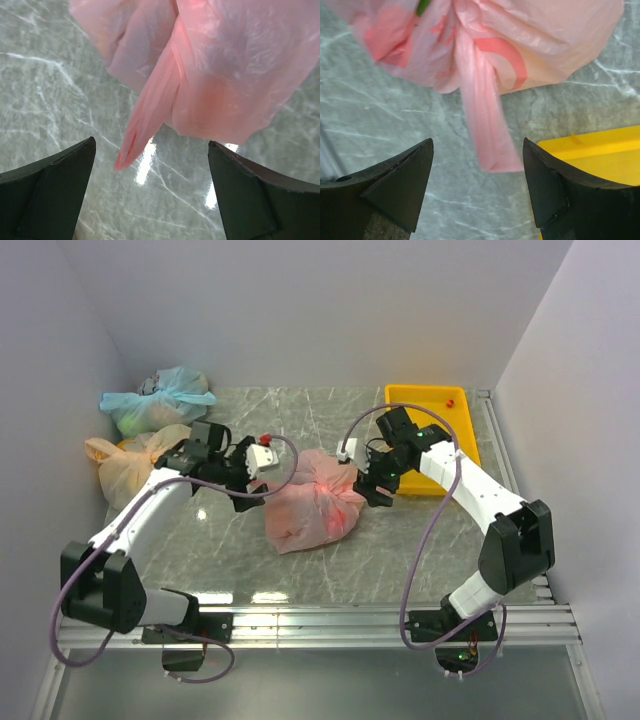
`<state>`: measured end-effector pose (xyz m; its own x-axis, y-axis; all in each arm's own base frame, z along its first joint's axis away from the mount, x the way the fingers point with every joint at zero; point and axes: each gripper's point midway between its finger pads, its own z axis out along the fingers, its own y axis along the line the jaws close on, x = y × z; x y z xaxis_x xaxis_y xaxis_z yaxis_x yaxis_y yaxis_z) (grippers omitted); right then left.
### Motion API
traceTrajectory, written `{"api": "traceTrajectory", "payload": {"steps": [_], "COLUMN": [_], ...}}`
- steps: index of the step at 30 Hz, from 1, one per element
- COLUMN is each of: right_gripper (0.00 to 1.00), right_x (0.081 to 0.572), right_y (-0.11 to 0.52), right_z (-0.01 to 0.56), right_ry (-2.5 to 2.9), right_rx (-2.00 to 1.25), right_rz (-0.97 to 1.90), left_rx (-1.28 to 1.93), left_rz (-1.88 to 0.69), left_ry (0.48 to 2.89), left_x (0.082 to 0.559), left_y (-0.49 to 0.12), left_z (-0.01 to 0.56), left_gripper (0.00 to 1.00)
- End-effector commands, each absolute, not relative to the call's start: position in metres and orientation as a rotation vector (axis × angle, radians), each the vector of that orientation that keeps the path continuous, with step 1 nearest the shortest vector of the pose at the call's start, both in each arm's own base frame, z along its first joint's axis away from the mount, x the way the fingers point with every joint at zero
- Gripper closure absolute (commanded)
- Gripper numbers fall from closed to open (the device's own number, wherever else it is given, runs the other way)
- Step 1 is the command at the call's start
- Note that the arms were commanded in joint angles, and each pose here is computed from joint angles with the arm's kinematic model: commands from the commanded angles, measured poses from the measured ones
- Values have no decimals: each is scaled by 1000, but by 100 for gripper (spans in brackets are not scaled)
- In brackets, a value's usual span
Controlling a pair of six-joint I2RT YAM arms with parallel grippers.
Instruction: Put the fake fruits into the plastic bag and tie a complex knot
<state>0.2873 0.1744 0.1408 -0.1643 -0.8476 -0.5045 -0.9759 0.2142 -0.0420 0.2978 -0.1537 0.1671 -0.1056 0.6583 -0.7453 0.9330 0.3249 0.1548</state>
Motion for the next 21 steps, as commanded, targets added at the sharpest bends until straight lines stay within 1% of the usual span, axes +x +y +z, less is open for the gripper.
{"api": "traceTrajectory", "payload": {"steps": [1, 3, 4, 5, 6, 7, 8, 9, 10, 11, 12, 13, 14, 15, 17, 20, 21], "right_gripper": [21, 23, 24, 26, 33, 37, 44, 58, 67, 76, 89, 96, 100, 100, 100, 100, 100], "right_x": [305, 314, 316, 319, 319, 321, 322, 323, 326, 328, 328, 329, 330, 330, 332, 337, 338], "right_y": [175, 178, 179, 180, 181, 182, 184, 185, 185, 186, 186, 186, 186, 185, 183, 177, 176], "right_z": [122, 112, 109, 104, 101, 100, 97, 96, 96, 97, 97, 99, 99, 100, 107, 116, 117], "right_ry": [2034, 2049, 2053, 2064, 2086, 2095, 2106, 2131, 2139, 2138, 2148, 2151, 2161, 2181, 2204, 2293, 2346], "right_rx": [-1728, -1706, -1698, -1697, -1677, -1663, -1656, -1626, -1606, -1589, -1571, -1560, -1546, -1521, -1465, -1304, -1216], "right_rz": [300, 258, 256, 260, 266, 269, 276, 283, 276, 273, 273, 267, 263, 261, 265, 293, 315], "left_rx": [1520, 1553, 1562, 1562, 1552, 1560, 1568, 1556, 1556, 1554, 1549, 1551, 1549, 1509, 1444, 1194, 1052], "left_rz": [-325, -317, -320, -297, -296, -300, -289, -285, -288, -292, -288, -288, -288, -289, -295, -311, -329], "left_ry": [1764, 1734, 1745, 1728, 1735, 1747, 1753, 1766, 1779, 1787, 1799, 1810, 1819, 1866, 1933, 2082, 2153], "left_x": [322, 326, 328, 333, 335, 337, 339, 342, 344, 345, 346, 345, 344, 343, 342, 348, 349], "left_y": [-155, -163, -167, -173, -176, -178, -180, -181, -183, -183, -182, -181, -180, -177, -167, -148, -143], "left_z": [147, 139, 131, 130, 128, 122, 119, 117, 113, 112, 110, 108, 108, 107, 108, 116, 122], "left_gripper": [1, 2, 8, 12, 16, 26, 31, 37, 48, 51, 57, 77, 94, 99, 100, 100, 100]}}
